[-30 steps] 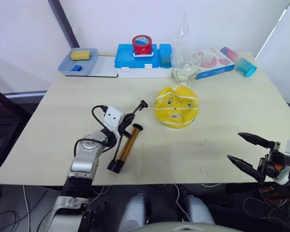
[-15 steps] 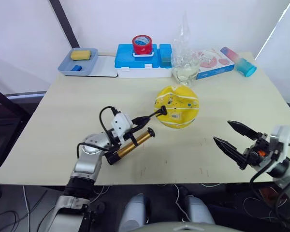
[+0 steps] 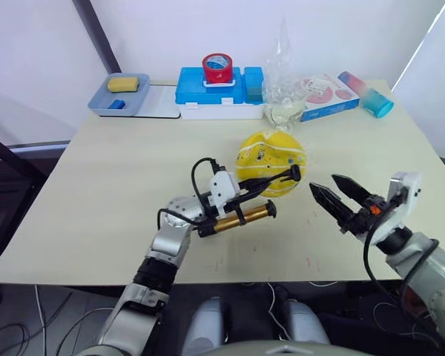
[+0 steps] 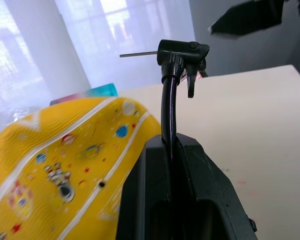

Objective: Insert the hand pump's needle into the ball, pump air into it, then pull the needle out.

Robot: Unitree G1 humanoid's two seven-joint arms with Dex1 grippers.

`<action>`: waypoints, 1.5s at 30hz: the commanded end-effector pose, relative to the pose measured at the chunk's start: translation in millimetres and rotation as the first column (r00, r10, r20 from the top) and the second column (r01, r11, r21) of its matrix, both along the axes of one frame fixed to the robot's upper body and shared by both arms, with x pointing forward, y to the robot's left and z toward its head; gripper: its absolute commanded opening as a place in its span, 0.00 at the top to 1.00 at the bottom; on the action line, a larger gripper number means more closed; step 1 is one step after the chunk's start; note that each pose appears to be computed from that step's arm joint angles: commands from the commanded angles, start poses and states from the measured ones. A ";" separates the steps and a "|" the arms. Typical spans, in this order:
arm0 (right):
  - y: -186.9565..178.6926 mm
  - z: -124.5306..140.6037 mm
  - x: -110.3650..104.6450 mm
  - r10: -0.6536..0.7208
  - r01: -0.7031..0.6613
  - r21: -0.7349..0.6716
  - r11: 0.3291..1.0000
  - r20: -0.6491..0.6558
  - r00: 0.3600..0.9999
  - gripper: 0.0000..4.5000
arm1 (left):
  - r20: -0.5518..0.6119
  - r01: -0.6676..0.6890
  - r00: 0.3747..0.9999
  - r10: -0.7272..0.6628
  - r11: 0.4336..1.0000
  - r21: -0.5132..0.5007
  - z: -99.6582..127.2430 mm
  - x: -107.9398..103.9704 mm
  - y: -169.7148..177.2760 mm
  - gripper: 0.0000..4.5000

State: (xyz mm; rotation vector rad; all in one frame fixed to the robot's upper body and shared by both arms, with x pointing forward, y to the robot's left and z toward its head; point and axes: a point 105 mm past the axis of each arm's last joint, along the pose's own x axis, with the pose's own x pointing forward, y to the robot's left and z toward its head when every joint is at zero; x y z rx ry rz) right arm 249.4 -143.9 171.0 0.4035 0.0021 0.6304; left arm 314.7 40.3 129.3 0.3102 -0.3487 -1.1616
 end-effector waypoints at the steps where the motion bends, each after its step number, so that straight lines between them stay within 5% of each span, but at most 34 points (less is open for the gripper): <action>1: 7.8 8.8 0.5 -0.006 0.008 0.103 0.995 -0.025 1.000 0.00 | 0.034 0.030 0.999 -0.029 0.999 -0.036 13.2 -1.1 -12.9 0.99; 13: 18.3 13.8 1.8 0.026 0.017 0.307 0.952 -0.136 0.990 0.00 | 0.021 0.076 0.997 -0.075 0.996 -0.054 11.0 -7.8 -27.2 0.99; 26: 25.2 9.5 7.6 0.027 0.029 0.336 0.941 -0.161 0.987 0.00 | -0.005 0.063 0.998 -0.063 0.996 -0.063 6.5 -9.2 -26.0 0.99; 29: 24.0 10.4 9.7 0.017 0.037 0.336 0.941 -0.155 0.988 0.27 | -0.007 0.066 0.998 -0.067 0.996 -0.063 5.9 -9.5 -26.3 1.00; 34: 23.6 9.8 10.7 0.011 0.043 0.339 0.940 -0.157 0.988 0.89 | -0.012 0.075 0.997 -0.076 0.995 -0.059 4.5 -10.6 -26.5 1.00; 35: 23.8 9.3 10.6 0.012 0.042 0.336 0.941 -0.158 0.987 0.94 | -0.012 0.078 0.997 -0.079 0.995 -0.057 4.1 -10.9 -26.4 1.00; 44: 21.2 6.5 9.7 -0.002 0.046 0.283 0.958 -0.154 0.988 0.94 | -0.054 0.112 0.992 -0.115 0.993 -0.041 0.5 -10.8 -26.8 1.00; 45: 20.0 6.3 9.6 -0.009 0.046 0.256 0.966 -0.144 0.990 0.94 | -0.059 0.116 0.991 -0.118 0.993 -0.036 0.0 -10.9 -26.4 0.83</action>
